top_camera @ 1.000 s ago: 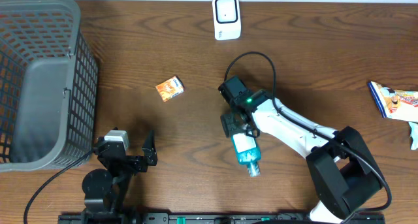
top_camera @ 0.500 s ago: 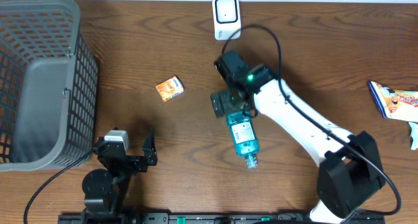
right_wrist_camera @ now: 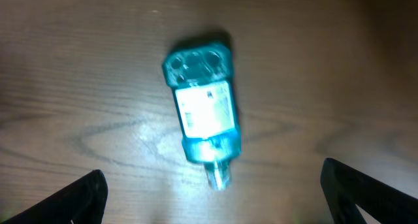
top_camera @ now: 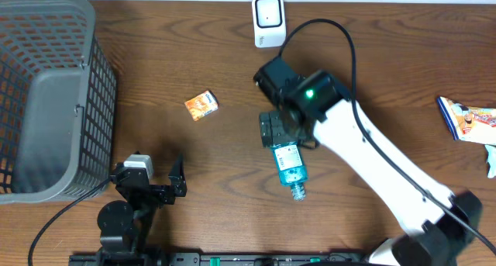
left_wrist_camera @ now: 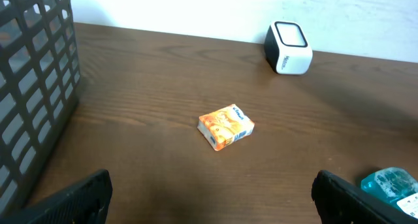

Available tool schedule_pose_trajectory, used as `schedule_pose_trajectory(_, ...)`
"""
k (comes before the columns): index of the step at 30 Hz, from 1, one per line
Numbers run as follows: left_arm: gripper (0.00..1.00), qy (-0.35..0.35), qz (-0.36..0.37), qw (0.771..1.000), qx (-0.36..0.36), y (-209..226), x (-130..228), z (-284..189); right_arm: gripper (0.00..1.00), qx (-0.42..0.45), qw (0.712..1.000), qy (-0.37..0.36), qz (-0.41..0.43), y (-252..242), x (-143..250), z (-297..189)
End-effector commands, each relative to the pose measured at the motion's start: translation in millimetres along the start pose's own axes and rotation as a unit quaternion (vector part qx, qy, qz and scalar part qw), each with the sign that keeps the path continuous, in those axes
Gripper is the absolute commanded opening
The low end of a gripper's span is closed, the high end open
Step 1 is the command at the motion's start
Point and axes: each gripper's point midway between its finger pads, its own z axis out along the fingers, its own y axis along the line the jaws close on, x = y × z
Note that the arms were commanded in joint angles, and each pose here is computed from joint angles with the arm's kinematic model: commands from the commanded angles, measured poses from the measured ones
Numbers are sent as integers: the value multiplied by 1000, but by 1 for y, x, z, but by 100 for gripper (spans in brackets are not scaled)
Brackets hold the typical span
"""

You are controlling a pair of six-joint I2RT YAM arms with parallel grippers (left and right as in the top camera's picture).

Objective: Scan the item barcode

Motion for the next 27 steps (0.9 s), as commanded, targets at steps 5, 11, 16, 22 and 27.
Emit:
schedule_pose_trajectory(5, 98, -8, 12, 1000, 5, -3, -6, -2, 99, 38, 991, -100, 78, 3, 10, -38)
schedule_pose_trajectory(11, 98, -8, 12, 1000, 5, -3, -6, -2, 99, 137, 965, -110, 197, -33, 41, -42)
schedule_pose_trajectory(16, 98, -8, 12, 1000, 5, -3, -6, -2, 99, 200, 937, -101, 267, -57, 66, -27)
schedule_pose_trajectory(22, 98, -8, 12, 1000, 5, -3, -6, -2, 99, 195, 924, -79, 318, -52, 83, 9)
schedule_pose_trajectory(27, 98, -8, 12, 1000, 5, -3, -6, -2, 99, 164, 938, -51, 299, -36, 89, 33)
